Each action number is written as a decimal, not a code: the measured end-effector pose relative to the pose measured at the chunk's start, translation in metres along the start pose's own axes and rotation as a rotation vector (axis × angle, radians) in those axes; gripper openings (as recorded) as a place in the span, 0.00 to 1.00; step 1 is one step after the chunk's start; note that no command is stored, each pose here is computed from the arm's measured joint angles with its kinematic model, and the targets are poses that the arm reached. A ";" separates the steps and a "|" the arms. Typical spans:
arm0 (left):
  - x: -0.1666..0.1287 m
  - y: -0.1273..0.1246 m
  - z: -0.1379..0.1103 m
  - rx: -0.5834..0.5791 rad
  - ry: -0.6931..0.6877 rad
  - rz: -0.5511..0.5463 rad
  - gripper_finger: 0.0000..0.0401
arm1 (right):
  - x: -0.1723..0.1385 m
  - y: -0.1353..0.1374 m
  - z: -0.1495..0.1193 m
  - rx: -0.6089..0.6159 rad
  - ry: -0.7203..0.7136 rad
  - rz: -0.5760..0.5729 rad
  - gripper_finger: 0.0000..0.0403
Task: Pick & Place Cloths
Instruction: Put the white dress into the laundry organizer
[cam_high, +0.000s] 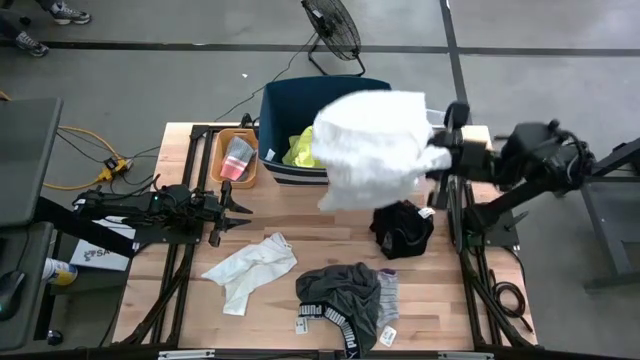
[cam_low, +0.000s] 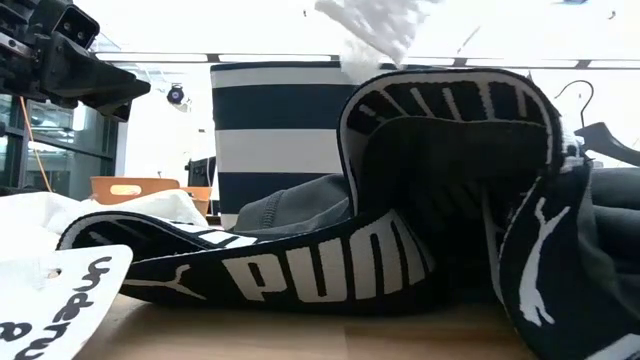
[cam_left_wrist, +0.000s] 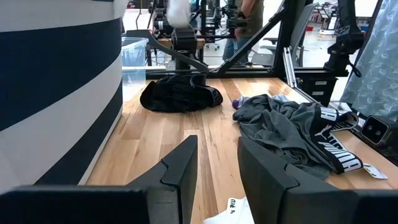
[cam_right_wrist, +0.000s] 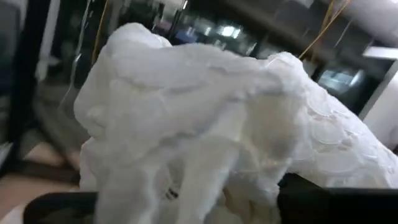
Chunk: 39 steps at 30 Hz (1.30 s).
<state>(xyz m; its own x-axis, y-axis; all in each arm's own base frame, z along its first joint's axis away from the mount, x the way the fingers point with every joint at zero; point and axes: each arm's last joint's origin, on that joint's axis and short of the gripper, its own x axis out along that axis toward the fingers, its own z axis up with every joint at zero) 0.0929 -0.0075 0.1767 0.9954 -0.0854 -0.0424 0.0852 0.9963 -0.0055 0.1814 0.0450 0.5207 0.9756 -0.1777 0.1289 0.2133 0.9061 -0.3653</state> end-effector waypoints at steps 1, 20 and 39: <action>0.000 0.000 0.000 0.000 0.000 -0.001 0.28 | 0.002 -0.004 0.002 -0.013 -0.031 -0.013 0.15; 0.000 0.000 0.000 0.000 0.000 0.000 0.28 | 0.079 -0.065 -0.021 -0.165 -0.254 -0.363 0.14; 0.000 0.000 0.000 0.000 0.000 -0.001 0.28 | 0.158 -0.113 -0.143 0.336 0.132 -0.604 0.14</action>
<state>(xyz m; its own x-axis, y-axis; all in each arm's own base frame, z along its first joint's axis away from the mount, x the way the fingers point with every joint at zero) 0.0929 -0.0076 0.1767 0.9954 -0.0860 -0.0425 0.0859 0.9963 -0.0054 0.3186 -0.1408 0.4504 0.6942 -0.7129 0.0990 0.7128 0.7001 0.0427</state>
